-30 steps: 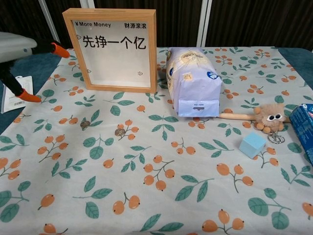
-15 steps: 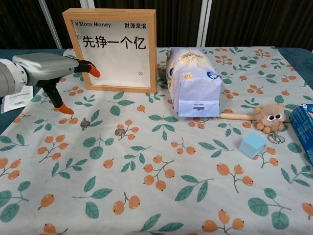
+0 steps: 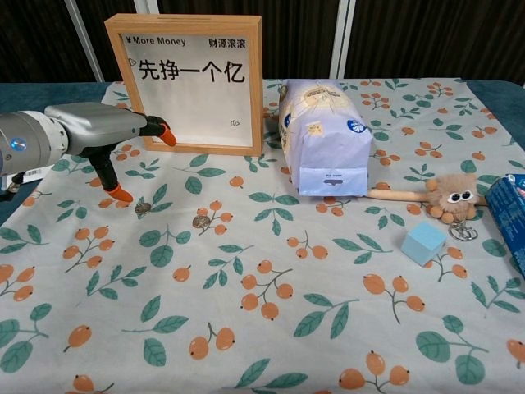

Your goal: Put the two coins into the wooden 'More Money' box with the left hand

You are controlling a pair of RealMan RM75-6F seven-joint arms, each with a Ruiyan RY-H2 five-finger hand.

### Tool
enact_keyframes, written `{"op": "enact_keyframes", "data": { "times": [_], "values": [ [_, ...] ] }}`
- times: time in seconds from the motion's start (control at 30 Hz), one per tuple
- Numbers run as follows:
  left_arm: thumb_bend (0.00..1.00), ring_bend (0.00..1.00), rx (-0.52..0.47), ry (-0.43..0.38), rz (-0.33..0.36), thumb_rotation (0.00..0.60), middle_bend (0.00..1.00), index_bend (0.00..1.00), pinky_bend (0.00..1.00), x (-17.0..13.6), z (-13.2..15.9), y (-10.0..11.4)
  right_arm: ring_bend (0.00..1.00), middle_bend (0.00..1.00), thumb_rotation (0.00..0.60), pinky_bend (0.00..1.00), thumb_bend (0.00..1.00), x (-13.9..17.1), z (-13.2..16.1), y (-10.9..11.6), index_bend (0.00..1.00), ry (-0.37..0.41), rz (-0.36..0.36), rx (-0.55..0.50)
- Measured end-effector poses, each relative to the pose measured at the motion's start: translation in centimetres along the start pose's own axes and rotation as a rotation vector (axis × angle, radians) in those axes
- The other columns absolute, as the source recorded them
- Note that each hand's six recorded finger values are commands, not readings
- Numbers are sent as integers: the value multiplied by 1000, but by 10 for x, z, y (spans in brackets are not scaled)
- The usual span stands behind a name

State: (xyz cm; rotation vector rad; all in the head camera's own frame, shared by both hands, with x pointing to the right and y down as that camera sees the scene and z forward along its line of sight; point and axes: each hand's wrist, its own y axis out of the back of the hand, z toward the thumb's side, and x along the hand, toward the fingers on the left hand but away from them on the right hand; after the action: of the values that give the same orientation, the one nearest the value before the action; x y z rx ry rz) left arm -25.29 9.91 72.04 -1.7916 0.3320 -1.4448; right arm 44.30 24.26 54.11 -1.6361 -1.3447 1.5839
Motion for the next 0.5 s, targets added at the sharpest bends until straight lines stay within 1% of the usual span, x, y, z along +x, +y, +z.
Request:
{"op": "enact_keyframes", "data": {
  "times": [0.23, 0.5],
  "values": [
    [129, 0, 7, 4, -22, 600, 0, 180, 0, 5, 3, -11, 61, 78, 600, 0, 369, 0, -1, 1, 124, -6, -2, -3],
    [129, 0, 8, 0, -31, 600, 0, 180, 0, 10, 6, -17, 61, 78, 600, 0, 369, -1, -2, 2, 124, -11, -9, 0]
  ]
}}
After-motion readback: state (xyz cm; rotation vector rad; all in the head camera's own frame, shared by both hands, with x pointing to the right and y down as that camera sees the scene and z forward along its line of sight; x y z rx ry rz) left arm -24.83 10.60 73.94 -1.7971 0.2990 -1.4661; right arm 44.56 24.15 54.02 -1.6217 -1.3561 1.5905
